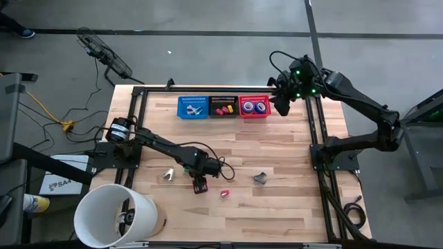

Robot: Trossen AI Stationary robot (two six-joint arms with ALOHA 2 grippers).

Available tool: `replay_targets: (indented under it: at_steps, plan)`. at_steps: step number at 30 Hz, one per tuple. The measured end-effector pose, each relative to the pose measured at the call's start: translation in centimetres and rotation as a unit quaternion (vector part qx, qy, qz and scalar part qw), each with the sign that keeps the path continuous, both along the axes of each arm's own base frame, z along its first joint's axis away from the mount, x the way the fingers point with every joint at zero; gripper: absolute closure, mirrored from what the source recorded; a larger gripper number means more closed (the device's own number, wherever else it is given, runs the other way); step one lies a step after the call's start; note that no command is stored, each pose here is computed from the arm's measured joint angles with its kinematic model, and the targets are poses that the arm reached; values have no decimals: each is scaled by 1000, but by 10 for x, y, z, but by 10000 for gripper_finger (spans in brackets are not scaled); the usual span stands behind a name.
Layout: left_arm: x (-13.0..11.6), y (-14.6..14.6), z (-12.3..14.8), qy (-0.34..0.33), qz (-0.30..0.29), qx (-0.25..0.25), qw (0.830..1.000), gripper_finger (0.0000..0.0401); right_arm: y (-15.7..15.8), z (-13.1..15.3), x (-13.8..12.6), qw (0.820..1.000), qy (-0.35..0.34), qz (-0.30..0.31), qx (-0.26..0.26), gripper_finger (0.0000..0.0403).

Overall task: Pick and place Stapler, Stapler remover, tape
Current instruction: Stack the pink tape on top of the blue tape in the red bin

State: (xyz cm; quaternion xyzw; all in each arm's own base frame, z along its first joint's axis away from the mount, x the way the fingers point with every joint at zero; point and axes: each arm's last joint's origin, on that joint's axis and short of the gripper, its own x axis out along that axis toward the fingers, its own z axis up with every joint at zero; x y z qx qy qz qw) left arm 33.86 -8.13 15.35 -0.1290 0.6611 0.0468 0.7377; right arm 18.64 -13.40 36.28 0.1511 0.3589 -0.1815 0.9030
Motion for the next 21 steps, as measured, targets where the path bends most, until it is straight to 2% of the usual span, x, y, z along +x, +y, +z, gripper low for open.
replay_targets:
  at_steps: [5,10,15,21]
  plan:
    - [-1,1,-1,1,-11,12,1000,276,7,0,5,1000,0,18,0,253]
    - [0,2,0,0,-14,21,1000,361,11,0,7,999,1,32,-4,253]
    - [17,15,12,-43,15,27,999,368,12,1,10,998,-3,52,-25,253]
    - [40,47,46,-94,55,71,992,368,10,6,13,997,-27,58,-50,253]
